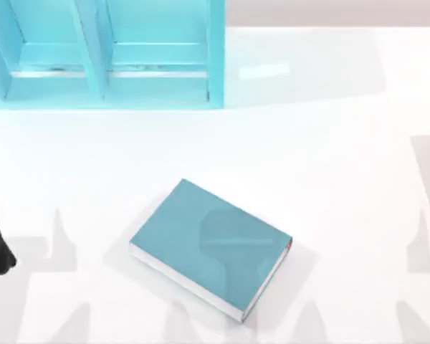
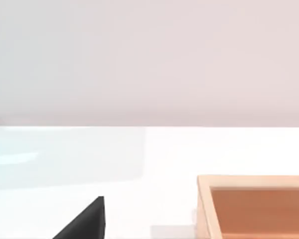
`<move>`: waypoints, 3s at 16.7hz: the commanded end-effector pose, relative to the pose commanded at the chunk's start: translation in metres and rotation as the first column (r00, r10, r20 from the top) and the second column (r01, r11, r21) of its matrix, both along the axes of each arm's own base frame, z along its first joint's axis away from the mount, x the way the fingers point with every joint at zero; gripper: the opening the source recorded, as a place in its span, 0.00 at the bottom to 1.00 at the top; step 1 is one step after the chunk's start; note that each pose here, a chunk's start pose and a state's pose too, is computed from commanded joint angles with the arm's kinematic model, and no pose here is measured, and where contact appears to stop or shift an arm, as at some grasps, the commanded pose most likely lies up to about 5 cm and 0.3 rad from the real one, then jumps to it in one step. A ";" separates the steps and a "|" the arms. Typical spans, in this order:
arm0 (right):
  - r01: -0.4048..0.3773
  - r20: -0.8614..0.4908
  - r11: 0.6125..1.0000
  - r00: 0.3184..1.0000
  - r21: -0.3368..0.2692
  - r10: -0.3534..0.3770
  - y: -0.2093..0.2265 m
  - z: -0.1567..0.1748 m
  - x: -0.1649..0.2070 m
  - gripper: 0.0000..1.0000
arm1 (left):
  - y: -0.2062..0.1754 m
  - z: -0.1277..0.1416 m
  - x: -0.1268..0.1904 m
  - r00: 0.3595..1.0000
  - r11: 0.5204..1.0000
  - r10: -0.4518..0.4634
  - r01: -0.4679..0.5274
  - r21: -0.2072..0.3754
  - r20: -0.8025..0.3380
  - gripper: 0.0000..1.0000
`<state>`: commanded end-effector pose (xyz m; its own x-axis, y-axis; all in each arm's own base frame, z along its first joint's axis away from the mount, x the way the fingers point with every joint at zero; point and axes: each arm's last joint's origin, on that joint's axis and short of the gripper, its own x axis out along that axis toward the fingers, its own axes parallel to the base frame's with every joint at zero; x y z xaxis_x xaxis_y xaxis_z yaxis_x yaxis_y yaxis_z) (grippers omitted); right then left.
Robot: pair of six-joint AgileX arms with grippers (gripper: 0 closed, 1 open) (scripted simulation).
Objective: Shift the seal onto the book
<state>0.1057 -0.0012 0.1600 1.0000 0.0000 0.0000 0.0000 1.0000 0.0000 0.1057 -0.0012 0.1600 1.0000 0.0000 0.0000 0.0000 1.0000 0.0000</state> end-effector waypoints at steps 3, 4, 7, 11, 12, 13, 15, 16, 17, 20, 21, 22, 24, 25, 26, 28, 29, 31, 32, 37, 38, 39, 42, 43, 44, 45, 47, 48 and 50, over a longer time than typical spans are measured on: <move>0.020 -0.061 1.000 0.998 -0.014 -0.021 -0.002 0.008 0.001 1.00 | 0.000 0.000 0.000 1.000 1.000 0.000 0.000 0.000 0.000 1.00; 0.031 -0.101 0.999 0.994 -0.024 -0.033 -0.003 0.013 0.002 1.00 | 0.000 0.000 0.000 1.000 1.000 0.000 0.000 0.000 0.000 1.00; 0.061 -0.264 0.996 0.962 -0.062 -0.075 -0.008 0.036 0.010 1.00 | 0.000 0.000 0.000 1.000 1.000 0.000 0.000 0.000 0.000 1.00; 0.075 -0.516 0.990 0.847 -0.117 -0.125 -0.020 0.077 0.038 1.00 | 0.000 0.000 0.000 1.000 1.000 0.000 0.000 0.000 0.000 1.00; 0.074 -0.574 0.989 0.808 -0.128 -0.135 -0.024 0.088 0.049 1.00 | 0.000 0.000 0.000 1.000 1.000 0.000 0.000 0.000 0.000 1.00; 0.071 -0.629 0.988 0.764 -0.137 -0.142 -0.029 0.098 0.061 1.00 | 0.000 0.000 0.000 1.000 1.000 0.000 0.000 0.000 0.000 1.00; 0.060 -0.727 0.987 0.670 -0.149 -0.151 -0.042 0.115 0.090 1.00 | 0.000 0.000 0.000 1.000 1.000 0.000 0.000 0.000 0.000 1.00; 0.054 -0.771 0.987 0.619 -0.151 -0.151 -0.049 0.121 0.105 1.00 | 0.000 0.000 0.000 1.000 1.000 0.000 0.000 0.000 0.000 1.00; 0.047 -0.811 0.988 0.565 -0.149 -0.149 -0.058 0.126 0.120 1.00 | 0.000 0.000 0.000 1.000 1.000 0.000 0.000 0.000 0.000 1.00; 0.025 -0.912 0.992 0.391 -0.126 -0.125 -0.085 0.126 0.164 1.00 | 0.000 0.000 0.000 1.000 1.000 0.000 0.000 0.000 0.000 1.00; 0.019 -0.937 0.994 0.331 -0.112 -0.112 -0.094 0.123 0.176 1.00 | 0.000 0.000 0.000 1.000 1.000 0.000 0.000 0.000 0.000 1.00; 0.014 -0.957 0.995 0.272 -0.097 -0.097 -0.103 0.118 0.188 1.00 | 0.000 0.000 0.000 1.000 1.000 0.000 0.000 0.000 0.000 1.00; 0.008 -0.984 0.998 0.165 -0.063 -0.064 -0.120 0.106 0.206 1.00 | 0.000 0.000 0.000 1.000 1.000 0.000 0.000 0.000 0.000 1.00; 0.007 -0.992 0.999 0.119 -0.047 -0.047 -0.127 0.100 0.214 1.00 | 0.000 0.000 0.000 1.000 1.000 0.000 0.000 0.000 0.000 1.00; 0.007 -0.996 0.999 0.080 -0.032 -0.033 -0.133 0.094 0.219 1.00 | 0.000 0.000 0.000 1.000 1.000 0.000 0.000 0.000 0.000 1.00; 0.008 -1.000 1.000 0.026 -0.011 -0.011 -0.142 0.085 0.227 1.00 | 0.000 0.000 0.000 1.000 1.000 0.000 0.000 0.000 0.000 1.00; 0.008 -1.000 1.000 0.012 -0.005 -0.005 -0.144 0.083 0.229 1.00 | 0.000 0.000 0.000 1.000 1.000 0.000 0.000 0.000 0.000 1.00; 0.009 -1.000 1.000 0.007 -0.003 -0.003 -0.145 0.082 0.229 1.00 | 0.000 0.000 0.000 1.000 1.000 0.000 0.000 0.000 0.000 1.00; 0.009 -1.000 1.000 0.007 -0.003 -0.003 -0.145 0.082 0.229 1.00 | 0.000 0.000 0.000 1.000 1.000 0.000 0.000 0.000 0.000 1.00; 0.009 -1.000 1.000 0.000 0.000 0.000 -0.144 0.069 0.231 1.00 | 0.000 0.000 0.000 1.000 1.000 0.000 0.000 0.000 0.000 1.00; 0.009 -1.000 1.000 -0.003 0.001 0.001 -0.145 0.060 0.231 1.00 | 0.000 0.000 0.000 1.000 1.000 0.000 0.000 0.000 0.000 1.00; 0.009 -1.000 1.000 -0.001 0.000 0.001 -0.145 0.049 0.232 1.00 | 0.000 0.000 0.000 1.000 1.000 0.000 0.000 0.000 0.000 1.00; 0.009 -1.000 1.000 0.022 -0.009 -0.009 -0.147 0.013 0.234 1.00 | 0.000 0.000 0.000 1.000 1.000 0.000 0.000 0.000 0.000 1.00; 0.009 -1.000 1.000 0.017 -0.007 -0.007 -0.146 0.001 0.233 1.00 | 0.000 0.000 0.000 1.000 1.000 0.000 0.000 0.000 0.000 1.00; 0.009 -1.000 1.000 0.012 -0.005 -0.005 -0.146 -0.009 0.232 1.00 | 0.000 0.000 0.000 1.000 1.000 0.000 0.000 0.000 0.000 1.00; 0.009 -1.000 1.000 0.009 -0.004 -0.004 -0.145 -0.015 0.231 1.00 | 0.000 0.000 0.000 1.000 1.000 0.000 0.000 0.000 0.000 1.00; 0.009 -1.000 1.000 0.007 -0.003 -0.003 -0.145 -0.018 0.230 1.00 | 0.000 0.000 0.000 1.000 1.000 0.000 0.000 0.000 0.000 1.00; 0.009 -1.000 1.000 0.007 -0.003 -0.003 -0.145 -0.018 0.230 1.00 | 0.000 0.000 0.000 1.000 1.000 0.000 0.000 0.000 0.000 1.00; 0.009 -1.000 1.000 0.007 -0.003 -0.003 -0.145 -0.018 0.230 0.92 | 0.000 0.000 0.000 1.000 1.000 0.000 0.000 0.000 0.000 1.00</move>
<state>0.3358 -0.1465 0.1422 0.0073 -0.0030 -1.0000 0.0087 1.0000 -0.0030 0.1057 -0.0012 0.1600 1.0000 0.0000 0.0000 0.0000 1.0000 0.0000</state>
